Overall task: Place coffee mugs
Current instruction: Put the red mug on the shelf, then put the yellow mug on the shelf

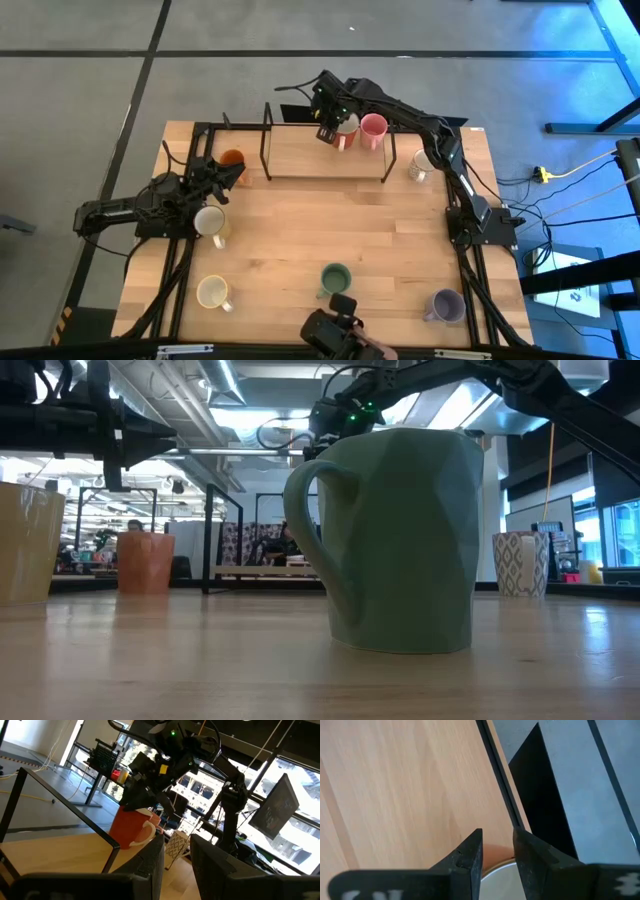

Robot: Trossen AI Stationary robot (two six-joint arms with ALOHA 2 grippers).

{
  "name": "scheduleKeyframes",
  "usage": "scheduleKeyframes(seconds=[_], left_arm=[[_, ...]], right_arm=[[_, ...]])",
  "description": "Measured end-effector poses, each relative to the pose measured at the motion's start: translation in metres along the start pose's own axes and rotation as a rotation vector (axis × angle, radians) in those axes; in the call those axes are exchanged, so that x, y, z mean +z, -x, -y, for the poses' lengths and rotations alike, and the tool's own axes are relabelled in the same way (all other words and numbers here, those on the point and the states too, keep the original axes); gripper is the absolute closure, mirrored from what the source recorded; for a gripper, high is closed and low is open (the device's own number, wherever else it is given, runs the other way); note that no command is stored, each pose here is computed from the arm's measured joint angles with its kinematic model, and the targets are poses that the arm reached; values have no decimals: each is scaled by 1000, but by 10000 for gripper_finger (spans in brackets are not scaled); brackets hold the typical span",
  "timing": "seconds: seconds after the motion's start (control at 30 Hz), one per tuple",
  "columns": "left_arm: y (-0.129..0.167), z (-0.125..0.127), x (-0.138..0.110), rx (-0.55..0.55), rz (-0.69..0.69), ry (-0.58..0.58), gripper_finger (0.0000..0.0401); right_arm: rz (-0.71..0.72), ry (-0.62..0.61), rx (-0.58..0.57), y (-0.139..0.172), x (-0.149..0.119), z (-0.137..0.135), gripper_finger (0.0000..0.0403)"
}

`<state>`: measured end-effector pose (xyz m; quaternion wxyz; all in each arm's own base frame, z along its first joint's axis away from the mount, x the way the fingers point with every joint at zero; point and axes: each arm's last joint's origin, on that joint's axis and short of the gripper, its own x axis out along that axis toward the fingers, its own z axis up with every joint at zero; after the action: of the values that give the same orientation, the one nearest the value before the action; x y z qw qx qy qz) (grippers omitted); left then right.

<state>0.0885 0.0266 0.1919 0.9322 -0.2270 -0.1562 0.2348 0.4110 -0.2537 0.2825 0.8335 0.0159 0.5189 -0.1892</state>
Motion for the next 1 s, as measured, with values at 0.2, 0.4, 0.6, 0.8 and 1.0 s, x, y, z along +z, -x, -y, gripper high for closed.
scheduleKeyframes(seconds=[0.2,0.4,0.6,0.8,1.0], left_arm=[[0,0,0,0,0,0,313],[0,0,0,0,0,0,313],[0,0,0,0,1,0,313],[0,0,1,0,10,3,313],[0,0,1,15,17,5,312]], right_arm=[[-35,16,-39,0,-3,1,306],[-38,33,-38,0,-3,1,306],[59,41,-11,18,11,-3,306],[202,75,157,71,22,-50,306],[233,194,266,108,22,-113,306]])
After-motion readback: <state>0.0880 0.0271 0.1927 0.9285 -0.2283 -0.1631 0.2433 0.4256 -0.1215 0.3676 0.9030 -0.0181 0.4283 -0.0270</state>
